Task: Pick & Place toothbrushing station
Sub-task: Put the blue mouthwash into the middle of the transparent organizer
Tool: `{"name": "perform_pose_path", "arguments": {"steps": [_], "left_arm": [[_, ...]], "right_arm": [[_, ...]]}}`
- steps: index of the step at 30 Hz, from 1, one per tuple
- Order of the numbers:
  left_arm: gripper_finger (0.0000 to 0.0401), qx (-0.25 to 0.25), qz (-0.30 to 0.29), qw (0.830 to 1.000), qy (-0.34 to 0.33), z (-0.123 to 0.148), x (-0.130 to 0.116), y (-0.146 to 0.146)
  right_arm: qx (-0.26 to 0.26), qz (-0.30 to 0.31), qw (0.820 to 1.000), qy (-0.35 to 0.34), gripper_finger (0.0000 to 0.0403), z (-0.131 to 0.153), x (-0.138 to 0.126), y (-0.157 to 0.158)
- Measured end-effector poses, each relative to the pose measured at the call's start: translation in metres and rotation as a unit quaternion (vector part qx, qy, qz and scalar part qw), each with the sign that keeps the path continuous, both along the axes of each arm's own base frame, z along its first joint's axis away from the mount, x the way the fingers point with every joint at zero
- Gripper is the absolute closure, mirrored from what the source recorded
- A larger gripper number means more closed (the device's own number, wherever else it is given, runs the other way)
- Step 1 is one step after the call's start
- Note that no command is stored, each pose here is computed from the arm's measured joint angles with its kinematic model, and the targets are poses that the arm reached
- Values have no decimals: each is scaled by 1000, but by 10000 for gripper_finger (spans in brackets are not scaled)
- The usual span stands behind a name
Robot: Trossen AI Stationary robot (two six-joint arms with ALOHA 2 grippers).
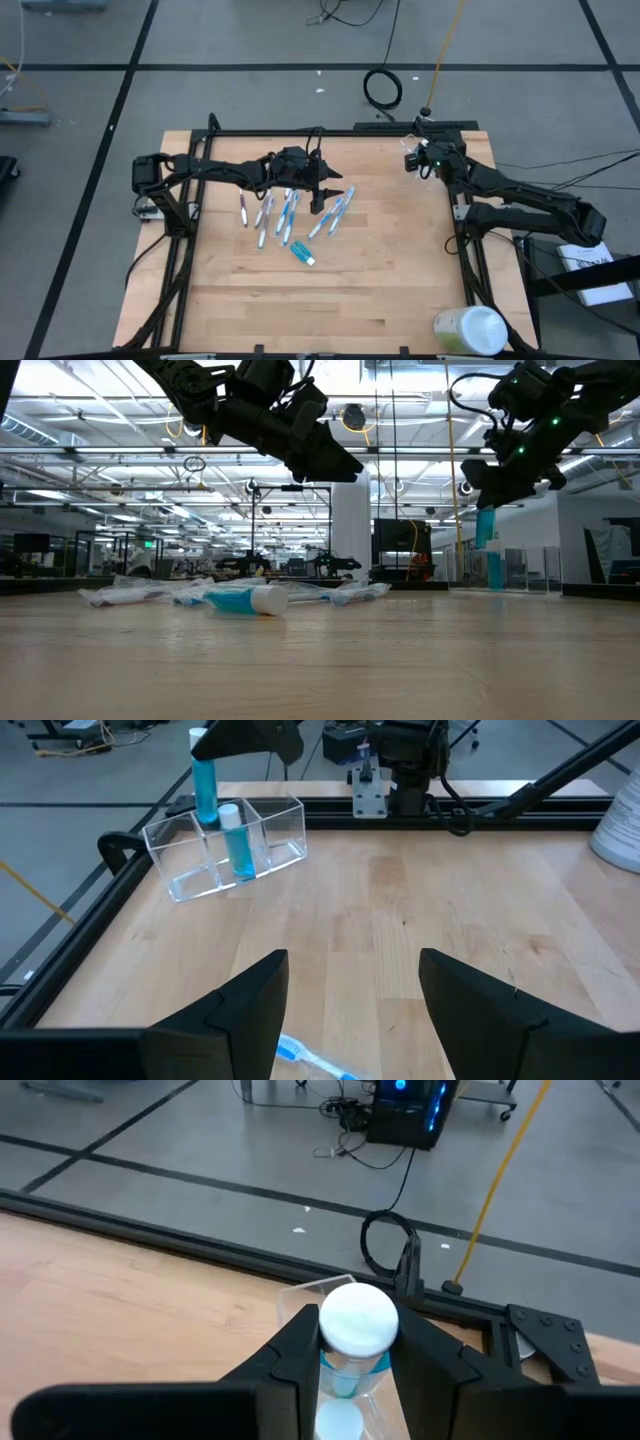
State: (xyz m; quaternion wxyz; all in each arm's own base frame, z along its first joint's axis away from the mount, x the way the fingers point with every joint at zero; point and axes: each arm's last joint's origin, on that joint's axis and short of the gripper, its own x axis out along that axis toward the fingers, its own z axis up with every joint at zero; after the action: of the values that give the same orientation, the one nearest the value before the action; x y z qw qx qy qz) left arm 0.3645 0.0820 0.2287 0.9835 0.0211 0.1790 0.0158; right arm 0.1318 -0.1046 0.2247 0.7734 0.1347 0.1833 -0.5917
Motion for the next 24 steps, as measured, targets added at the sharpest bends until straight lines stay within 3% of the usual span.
{"name": "perform_pose_path", "arguments": {"steps": [24], "left_arm": [[169,0,0,1000,0,0,0,0]], "right_arm": [[38,-52,998,7,314,-12,-1,-5]]}}
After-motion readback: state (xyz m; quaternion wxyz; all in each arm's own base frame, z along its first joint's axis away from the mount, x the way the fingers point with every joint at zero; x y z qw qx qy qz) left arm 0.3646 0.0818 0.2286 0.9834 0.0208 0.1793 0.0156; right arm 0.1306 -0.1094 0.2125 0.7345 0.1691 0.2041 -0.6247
